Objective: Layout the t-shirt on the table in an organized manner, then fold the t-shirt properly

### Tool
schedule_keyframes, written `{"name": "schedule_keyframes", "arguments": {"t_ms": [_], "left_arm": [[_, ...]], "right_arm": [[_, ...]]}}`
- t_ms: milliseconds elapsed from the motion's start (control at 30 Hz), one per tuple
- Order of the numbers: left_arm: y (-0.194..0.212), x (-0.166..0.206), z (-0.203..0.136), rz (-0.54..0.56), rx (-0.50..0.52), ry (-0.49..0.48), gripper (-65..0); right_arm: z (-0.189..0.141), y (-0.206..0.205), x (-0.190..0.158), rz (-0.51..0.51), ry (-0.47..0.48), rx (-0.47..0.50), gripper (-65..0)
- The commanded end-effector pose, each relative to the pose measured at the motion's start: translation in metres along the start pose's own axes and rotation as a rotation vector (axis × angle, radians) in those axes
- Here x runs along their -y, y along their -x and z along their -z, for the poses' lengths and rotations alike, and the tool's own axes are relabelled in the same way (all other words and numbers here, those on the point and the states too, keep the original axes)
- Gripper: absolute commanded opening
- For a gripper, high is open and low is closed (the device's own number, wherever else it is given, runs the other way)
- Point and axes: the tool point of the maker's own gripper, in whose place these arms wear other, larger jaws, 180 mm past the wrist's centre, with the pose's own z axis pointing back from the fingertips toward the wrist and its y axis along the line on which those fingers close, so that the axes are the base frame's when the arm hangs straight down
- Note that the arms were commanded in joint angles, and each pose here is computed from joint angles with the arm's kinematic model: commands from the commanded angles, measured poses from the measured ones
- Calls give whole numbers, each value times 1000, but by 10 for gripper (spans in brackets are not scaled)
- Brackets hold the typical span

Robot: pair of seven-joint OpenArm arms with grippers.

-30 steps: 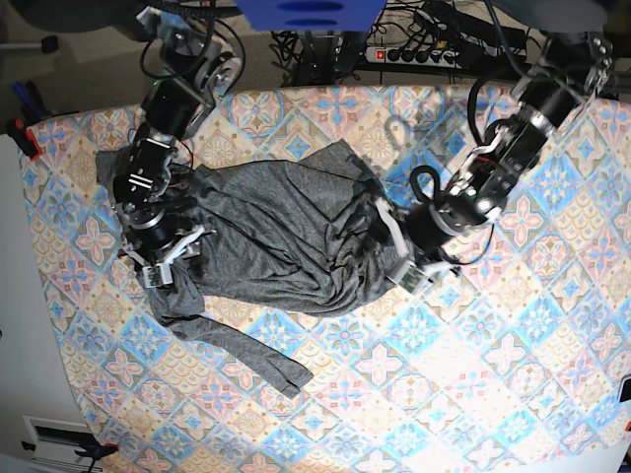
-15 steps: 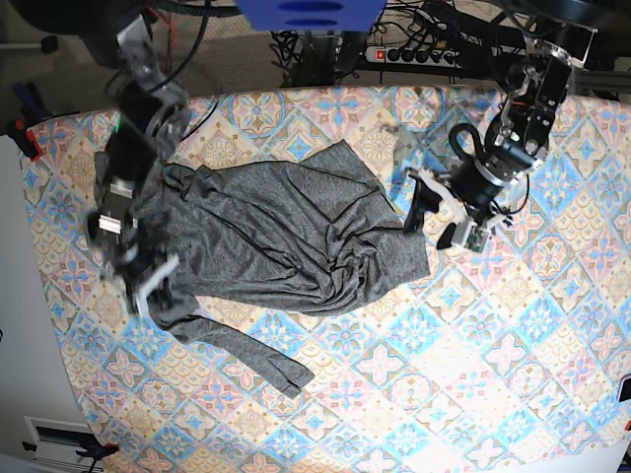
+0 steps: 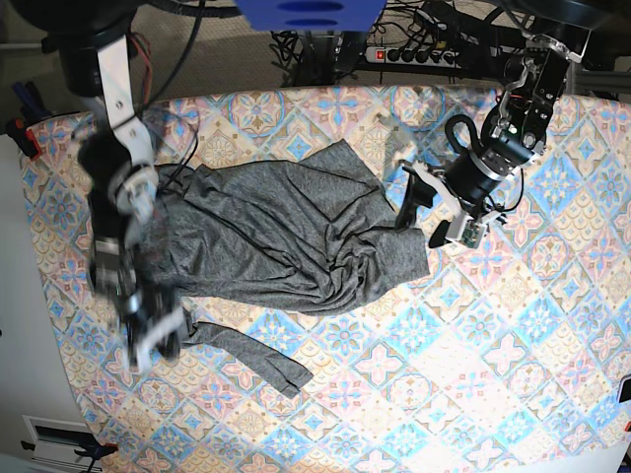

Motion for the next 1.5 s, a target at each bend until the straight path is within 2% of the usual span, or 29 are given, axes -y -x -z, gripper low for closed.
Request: {"name": "schedule_keyframes", "arguments": {"t_ms": [0,67,167,333,433,533,600,633,767,900,1133,1267,1333,1467], "left_arm": [[-11,3,-1,1,42,8,-318],[-7,6,-1,-15,40,7,-318],[-4,9,-1,-26,38,13,-318],[-4,15,2,-47,45,21,-318],[-4,16,2,-50,47,22,-318],[-3,16,2,-50,44,24,-318],[-3,16,2,-49,44,22,-318],[-4,16,3,-49,46,22,-318],[-5,15,3,-48,48,21,-318],[-4,15,3,-49,46,21,-318],[-1,11,9,-61,39,13,-318],[3,24,23,-70,25,49,-318],[4,36,32,-54,12,87,-318],[1,59,44,-16,4,160,-318]], "right_arm": [[-7,-76,48,-31,146,185,-650],[-12,-90,75,-63,306,212,-650],[-23,-91,100,-93,462,210,-650],[-34,-97,118,-63,560,238,-650],[-63,-106,159,-64,679,259,-650],[-83,-124,178,-63,742,312,-650],[-118,-150,210,-96,826,375,-650],[-132,-148,220,-94,858,384,-650],[-175,-97,247,-63,965,341,-650],[-246,-91,270,-121,1120,386,-650],[-376,-64,279,-315,1345,350,-650],[-413,-24,259,-327,1414,296,-650],[-434,-19,251,-351,1451,286,-650],[-435,0,237,-375,1433,236,-650]]}}
